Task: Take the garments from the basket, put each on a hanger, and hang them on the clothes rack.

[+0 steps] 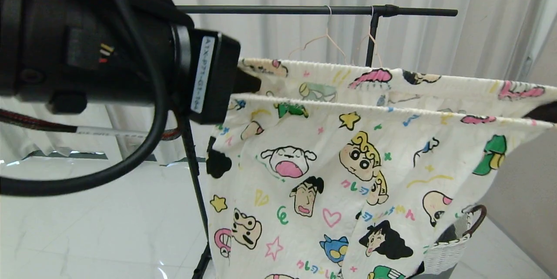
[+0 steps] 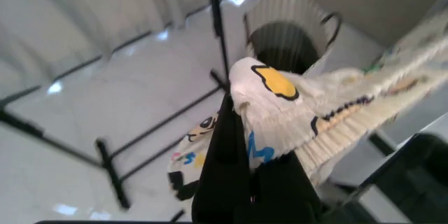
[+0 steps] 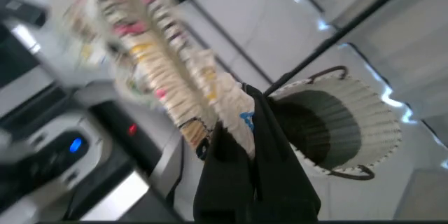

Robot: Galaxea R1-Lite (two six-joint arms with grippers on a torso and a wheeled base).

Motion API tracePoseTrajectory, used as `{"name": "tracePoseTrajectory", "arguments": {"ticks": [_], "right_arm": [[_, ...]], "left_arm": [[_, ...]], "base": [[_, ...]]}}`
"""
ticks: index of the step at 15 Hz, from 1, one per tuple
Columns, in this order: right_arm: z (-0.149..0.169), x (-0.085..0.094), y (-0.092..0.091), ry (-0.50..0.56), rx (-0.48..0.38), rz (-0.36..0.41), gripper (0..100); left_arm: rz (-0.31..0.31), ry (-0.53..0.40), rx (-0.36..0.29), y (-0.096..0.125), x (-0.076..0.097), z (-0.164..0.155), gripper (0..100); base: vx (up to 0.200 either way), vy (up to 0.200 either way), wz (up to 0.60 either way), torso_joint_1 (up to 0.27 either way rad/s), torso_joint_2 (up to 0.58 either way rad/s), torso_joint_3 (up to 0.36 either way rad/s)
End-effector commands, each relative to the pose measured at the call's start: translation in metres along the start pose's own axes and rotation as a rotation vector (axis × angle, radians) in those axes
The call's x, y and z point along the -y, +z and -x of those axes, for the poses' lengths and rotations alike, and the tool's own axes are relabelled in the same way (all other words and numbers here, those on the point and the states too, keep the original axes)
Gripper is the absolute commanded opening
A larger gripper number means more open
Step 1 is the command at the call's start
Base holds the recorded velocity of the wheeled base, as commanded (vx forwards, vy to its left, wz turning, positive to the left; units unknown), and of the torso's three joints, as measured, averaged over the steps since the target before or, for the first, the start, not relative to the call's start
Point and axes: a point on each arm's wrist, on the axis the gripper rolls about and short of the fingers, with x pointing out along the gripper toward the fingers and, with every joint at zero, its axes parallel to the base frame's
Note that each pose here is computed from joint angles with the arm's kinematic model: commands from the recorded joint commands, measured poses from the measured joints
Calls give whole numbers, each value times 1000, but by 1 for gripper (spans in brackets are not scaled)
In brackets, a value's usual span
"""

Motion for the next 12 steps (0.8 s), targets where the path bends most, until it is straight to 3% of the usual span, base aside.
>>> {"name": "tracePoseTrajectory", "arguments": {"ticks": [1,3,8,10,12], "right_arm": [[34,-13,-20,123,4,65,0],[37,-21,-27,204,-26,122,0],[33,-23,-22,208,-7,126,0],[23,-23,-13,181,21,115,0],[2,-25,2,157,37,103,0]], "left_arm": [[-10,-34,29,5,10,-16,0],[-15,-78,78,10,19,-23,0],[-32,-139,71,6,19,-10,0],[-38,-181,-5,-5,13,10,0],[-26,-279,-134,-23,6,43,0]], "base": [[0,0,0,0,0,0],[0,0,0,0,0,0],[0,0,0,0,0,0],[0,0,0,0,0,0],[0,0,0,0,0,0]]}}
